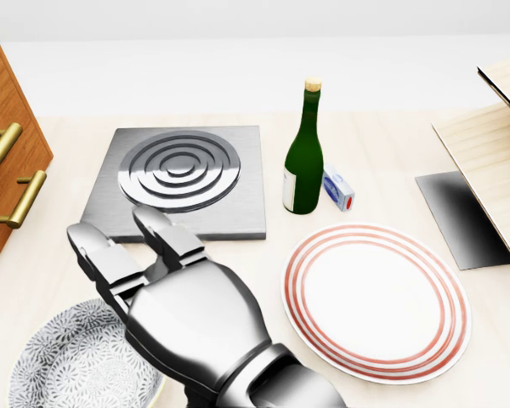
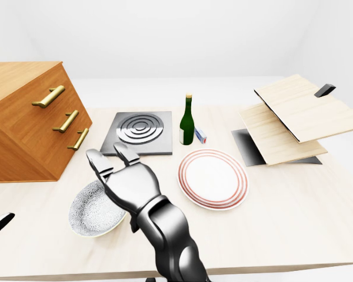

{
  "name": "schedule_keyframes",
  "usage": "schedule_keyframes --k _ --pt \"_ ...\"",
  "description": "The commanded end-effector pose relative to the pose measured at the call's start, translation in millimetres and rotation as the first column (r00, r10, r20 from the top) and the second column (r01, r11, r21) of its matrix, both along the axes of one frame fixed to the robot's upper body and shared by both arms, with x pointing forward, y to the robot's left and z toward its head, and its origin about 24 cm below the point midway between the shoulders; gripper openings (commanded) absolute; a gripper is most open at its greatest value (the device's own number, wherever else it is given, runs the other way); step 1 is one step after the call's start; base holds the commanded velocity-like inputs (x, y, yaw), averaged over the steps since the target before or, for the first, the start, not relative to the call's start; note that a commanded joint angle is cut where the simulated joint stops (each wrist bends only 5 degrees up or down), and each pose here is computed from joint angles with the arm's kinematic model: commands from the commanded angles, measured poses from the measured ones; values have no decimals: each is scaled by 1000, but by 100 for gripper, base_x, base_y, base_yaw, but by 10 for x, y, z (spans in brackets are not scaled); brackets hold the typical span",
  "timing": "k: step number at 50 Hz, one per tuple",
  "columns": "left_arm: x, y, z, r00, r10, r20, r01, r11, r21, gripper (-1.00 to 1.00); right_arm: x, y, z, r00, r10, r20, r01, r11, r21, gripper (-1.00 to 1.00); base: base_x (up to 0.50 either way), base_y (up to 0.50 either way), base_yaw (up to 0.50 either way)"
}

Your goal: Pick up the akita bowl and put it on the plate.

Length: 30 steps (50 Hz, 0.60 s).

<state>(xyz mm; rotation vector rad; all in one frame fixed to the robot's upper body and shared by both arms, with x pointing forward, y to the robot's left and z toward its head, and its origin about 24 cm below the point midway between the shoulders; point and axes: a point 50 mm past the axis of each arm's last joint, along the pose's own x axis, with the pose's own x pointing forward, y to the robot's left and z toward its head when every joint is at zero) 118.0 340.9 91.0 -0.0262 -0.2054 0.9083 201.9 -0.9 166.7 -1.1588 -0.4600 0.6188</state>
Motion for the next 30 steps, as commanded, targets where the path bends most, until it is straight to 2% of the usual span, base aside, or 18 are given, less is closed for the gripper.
schedule_keyframes --k 1,7,15,30 --pt "1 -2 9 1000 0 -1 0 1000 2 100 -86 149 -84 998 55 -7 -55 997 -54 100 0 0 0" --pt "0 -2 3 1000 0 -1 0 1000 1 100 -151 223 -201 995 94 -34 -97 990 -102 100 0 0 0" --pt "9 -3 -5 1000 -1 -2 1 1000 1 100 -144 293 -263 993 100 -61 -107 987 -123 100 0 0 0" --pt "13 -1 -15 1000 -2 -1 2 1000 -3 100 23 390 -88 991 132 6 -131 986 -106 100 0 0 0"
